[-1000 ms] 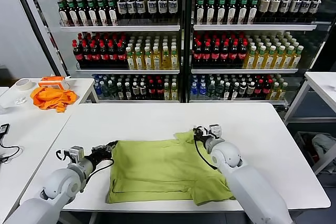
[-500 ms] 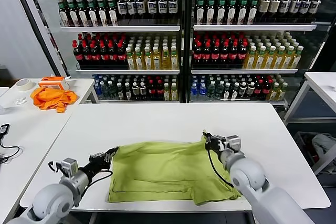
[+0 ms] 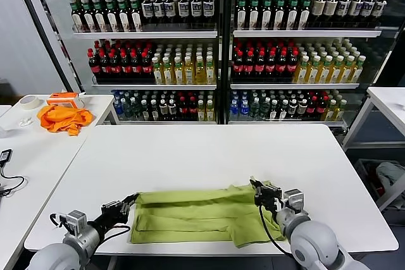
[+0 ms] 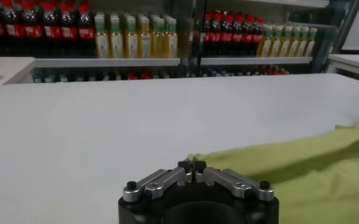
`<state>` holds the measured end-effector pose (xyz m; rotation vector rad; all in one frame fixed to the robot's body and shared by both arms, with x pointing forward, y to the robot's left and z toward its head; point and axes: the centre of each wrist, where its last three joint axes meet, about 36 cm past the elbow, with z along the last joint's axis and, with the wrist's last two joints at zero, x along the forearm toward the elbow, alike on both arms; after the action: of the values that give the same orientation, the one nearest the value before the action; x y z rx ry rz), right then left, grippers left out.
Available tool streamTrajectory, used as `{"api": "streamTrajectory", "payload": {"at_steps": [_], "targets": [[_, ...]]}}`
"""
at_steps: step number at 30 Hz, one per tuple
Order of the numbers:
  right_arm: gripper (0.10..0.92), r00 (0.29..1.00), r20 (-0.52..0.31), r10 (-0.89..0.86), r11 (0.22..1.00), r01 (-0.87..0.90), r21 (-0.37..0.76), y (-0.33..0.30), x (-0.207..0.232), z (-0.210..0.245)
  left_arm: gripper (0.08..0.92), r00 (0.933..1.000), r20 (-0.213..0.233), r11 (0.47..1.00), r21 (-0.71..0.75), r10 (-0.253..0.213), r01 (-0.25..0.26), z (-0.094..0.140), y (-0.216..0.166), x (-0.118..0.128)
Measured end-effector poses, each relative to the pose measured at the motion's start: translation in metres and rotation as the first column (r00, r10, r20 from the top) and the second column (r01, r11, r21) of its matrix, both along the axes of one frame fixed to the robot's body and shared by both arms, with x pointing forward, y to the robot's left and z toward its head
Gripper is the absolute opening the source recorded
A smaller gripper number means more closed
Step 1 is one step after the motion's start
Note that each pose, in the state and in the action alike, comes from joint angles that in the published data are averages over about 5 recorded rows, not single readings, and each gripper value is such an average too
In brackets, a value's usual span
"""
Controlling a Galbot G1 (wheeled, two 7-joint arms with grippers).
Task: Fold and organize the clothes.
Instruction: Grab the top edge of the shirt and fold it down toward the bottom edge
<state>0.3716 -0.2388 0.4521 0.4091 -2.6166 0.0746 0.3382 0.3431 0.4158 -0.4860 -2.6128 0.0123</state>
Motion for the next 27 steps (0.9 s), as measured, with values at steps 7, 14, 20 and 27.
{"api": "streamTrajectory", "payload": {"at_steps": [7, 14, 20, 27], "targets": [[0.118, 0.999, -0.033, 0.000, 1.000, -0.001, -0.012, -0.002, -0.009, -0.007, 0.083, 1.0000, -0.007, 1.000, 0.014, -0.005, 0.005, -0.002, -0.001, -0.006], [0.292, 0.999, -0.048, -0.008, 1.000, 0.008, -0.012, -0.005, -0.018, -0.008, 0.237, 0.9997, -0.022, 0.999, 0.038, 0.005, -0.004, -0.001, -0.003, -0.013], [0.465, 0.999, -0.039, -0.010, 1.000, 0.011, 0.002, -0.008, -0.030, -0.001, 0.411, 0.9996, -0.015, 0.999, 0.023, 0.023, -0.022, 0.009, -0.010, -0.016], [0.673, 0.999, -0.022, -0.027, 1.000, 0.027, 0.011, -0.013, -0.048, 0.006, 0.610, 0.9953, -0.004, 0.995, -0.009, 0.097, -0.097, 0.016, -0.031, -0.022]]}}
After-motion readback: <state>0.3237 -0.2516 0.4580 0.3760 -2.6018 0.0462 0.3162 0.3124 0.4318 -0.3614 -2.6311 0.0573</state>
